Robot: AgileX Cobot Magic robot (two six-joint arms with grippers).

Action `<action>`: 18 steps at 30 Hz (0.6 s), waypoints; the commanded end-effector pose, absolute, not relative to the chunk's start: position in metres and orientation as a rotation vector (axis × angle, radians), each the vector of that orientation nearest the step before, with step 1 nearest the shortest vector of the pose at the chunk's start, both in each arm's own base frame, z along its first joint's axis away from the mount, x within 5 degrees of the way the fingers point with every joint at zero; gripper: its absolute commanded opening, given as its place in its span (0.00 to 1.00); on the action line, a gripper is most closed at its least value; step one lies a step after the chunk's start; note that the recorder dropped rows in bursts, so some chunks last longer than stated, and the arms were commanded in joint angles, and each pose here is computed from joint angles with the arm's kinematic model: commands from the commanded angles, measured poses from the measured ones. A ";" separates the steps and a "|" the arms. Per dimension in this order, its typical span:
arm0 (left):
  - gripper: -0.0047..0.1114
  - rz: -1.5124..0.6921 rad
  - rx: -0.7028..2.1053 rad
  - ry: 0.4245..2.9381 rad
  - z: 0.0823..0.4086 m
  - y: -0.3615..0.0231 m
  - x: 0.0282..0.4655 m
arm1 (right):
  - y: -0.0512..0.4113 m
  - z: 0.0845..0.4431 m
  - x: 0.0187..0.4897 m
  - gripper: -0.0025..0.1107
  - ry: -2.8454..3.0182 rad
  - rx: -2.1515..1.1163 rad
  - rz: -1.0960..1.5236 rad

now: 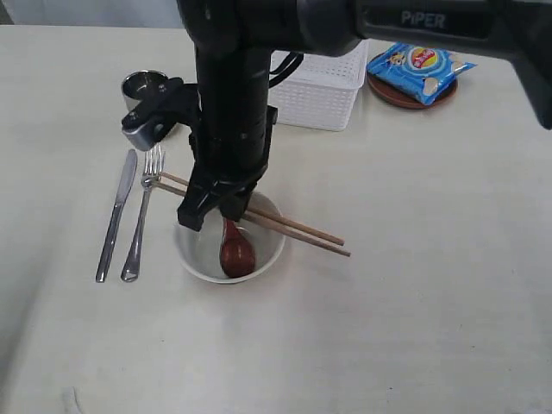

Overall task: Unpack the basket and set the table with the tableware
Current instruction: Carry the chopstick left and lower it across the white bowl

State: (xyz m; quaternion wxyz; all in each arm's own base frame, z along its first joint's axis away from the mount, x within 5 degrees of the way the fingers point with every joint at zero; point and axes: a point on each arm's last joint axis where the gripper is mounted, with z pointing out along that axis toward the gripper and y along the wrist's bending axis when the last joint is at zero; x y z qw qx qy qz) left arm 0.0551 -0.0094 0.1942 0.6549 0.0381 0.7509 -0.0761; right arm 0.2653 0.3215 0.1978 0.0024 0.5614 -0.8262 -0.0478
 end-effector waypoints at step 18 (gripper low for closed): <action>0.04 -0.177 0.084 1.696 0.194 -0.010 0.055 | 0.326 0.197 0.271 0.02 -2.660 1.777 -0.144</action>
